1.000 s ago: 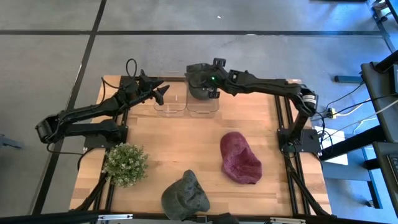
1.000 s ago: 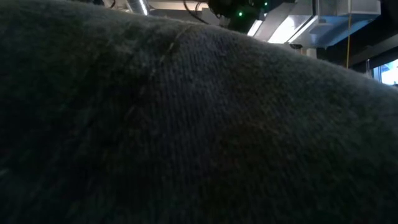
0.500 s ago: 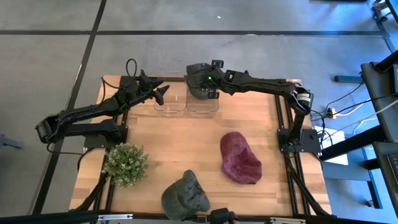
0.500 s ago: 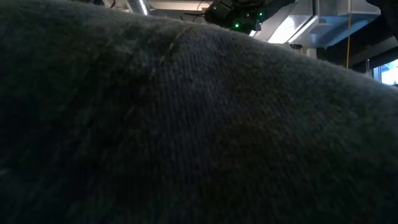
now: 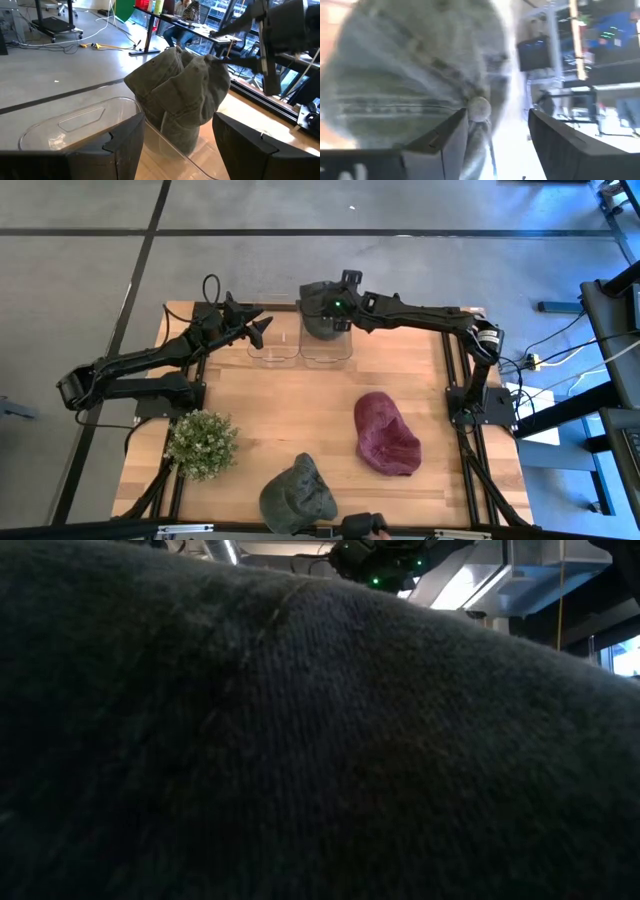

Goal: Pick & Place hat
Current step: Put the top black cap into the right transparent bin, then put the maroon cap into the left transparent bin

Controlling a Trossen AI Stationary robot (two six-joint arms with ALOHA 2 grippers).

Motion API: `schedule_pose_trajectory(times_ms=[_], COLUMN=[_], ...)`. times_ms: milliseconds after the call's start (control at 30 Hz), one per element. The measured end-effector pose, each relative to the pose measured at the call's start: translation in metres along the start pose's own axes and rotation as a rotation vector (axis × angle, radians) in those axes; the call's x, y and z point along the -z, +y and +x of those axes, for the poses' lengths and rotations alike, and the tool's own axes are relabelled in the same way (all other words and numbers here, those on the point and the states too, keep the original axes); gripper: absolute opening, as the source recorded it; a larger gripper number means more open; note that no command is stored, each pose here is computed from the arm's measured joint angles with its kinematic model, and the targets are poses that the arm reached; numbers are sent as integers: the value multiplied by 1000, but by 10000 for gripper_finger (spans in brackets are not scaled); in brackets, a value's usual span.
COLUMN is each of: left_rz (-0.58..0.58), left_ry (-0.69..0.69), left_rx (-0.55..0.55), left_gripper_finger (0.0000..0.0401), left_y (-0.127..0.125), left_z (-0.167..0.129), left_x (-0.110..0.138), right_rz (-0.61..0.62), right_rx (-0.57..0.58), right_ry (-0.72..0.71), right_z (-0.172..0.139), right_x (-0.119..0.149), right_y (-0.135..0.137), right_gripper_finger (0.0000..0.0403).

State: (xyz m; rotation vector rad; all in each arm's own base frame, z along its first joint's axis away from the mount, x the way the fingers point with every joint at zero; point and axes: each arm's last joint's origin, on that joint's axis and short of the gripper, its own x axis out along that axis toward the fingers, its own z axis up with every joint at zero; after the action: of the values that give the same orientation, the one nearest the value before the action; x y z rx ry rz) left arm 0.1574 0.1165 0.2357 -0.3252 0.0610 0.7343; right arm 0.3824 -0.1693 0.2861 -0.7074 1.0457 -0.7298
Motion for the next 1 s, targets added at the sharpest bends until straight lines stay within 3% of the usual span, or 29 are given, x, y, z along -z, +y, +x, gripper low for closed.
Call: schedule_pose_trajectory(times_ms=[267,400,467,767,1000], left_rz=[0,0,0,0,0], left_ry=[0,0,0,0,-4], left_rx=[0,0,0,0,-10], left_gripper_finger=[227,227,227,227,227], left_y=[0,0,0,0,0], left_z=[0,0,0,0,0], left_x=[0,0,0,0,0], right_rz=[61,83,110,277,427], right_rx=[60,51,-13,-609,-653], right_ry=[-39,-51,-64,-80,46], right_z=[-1,-18,-34,-102,-131], right_x=[-7,-15,-17,19,54], right_y=[-14,-31,-42,-77,-62], right_gripper_finger=[221,221,219,210,209])
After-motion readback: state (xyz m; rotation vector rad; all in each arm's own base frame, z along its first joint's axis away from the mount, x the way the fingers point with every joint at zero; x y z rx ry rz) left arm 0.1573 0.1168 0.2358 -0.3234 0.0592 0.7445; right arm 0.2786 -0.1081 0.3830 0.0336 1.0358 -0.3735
